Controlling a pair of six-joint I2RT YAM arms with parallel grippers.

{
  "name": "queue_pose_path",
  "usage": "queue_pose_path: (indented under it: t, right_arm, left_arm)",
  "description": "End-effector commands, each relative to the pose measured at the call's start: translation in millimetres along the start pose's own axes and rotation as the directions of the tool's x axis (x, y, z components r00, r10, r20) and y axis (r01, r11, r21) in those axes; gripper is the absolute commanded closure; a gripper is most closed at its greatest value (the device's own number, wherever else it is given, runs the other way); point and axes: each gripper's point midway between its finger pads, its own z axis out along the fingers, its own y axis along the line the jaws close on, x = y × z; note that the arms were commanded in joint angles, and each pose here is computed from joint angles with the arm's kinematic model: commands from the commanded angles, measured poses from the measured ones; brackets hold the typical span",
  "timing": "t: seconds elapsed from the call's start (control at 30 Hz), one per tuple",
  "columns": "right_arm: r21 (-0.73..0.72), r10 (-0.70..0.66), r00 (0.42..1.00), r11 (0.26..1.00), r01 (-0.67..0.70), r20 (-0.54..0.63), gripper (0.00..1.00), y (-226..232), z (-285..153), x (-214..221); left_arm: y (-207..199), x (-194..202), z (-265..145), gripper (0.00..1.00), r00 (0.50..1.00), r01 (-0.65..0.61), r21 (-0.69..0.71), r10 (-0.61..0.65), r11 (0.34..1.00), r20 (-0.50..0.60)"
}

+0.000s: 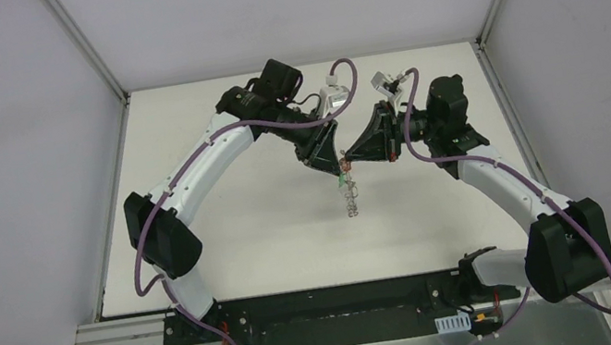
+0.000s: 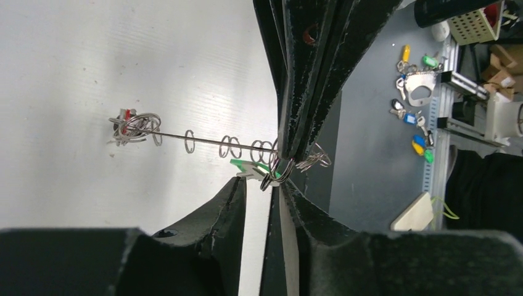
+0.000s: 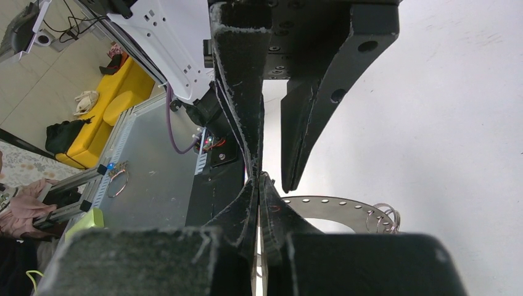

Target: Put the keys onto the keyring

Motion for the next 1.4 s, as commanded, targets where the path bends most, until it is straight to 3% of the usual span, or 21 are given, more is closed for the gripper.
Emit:
queue_pose_path:
  t: [0.0,0.43,1.1,1.37]
  right_arm:
    - [-0.027,-0.076,0.997,0.997,0.076,0.013,1.00,8,-1,-9]
    - [-0.022,-0.071,0.997,0.997,0.072,0.014,1.00,6,-1,-8]
    - [-0.017,-0.064,0.998,0.998,0.064,0.012,1.00,2,-1,-5]
    - [-0.011,-0.068,0.998,0.998,0.068,0.016,1.00,2,-2,-7]
  left_arm:
    - [-14,-13,-20,0.71,0.991,-0.126,-0.032,0.127,0.991,0.033]
    - [-23,-31,-19,0.64,0.979,-0.174,0.009,0.172,0.985,0.107]
    - [-24,-23,-7,0.88,0.988,-0.114,0.080,0.105,0.990,0.112]
    - [-25,-20,-8,0.86,0.988,-0.117,0.079,0.108,0.990,0.109]
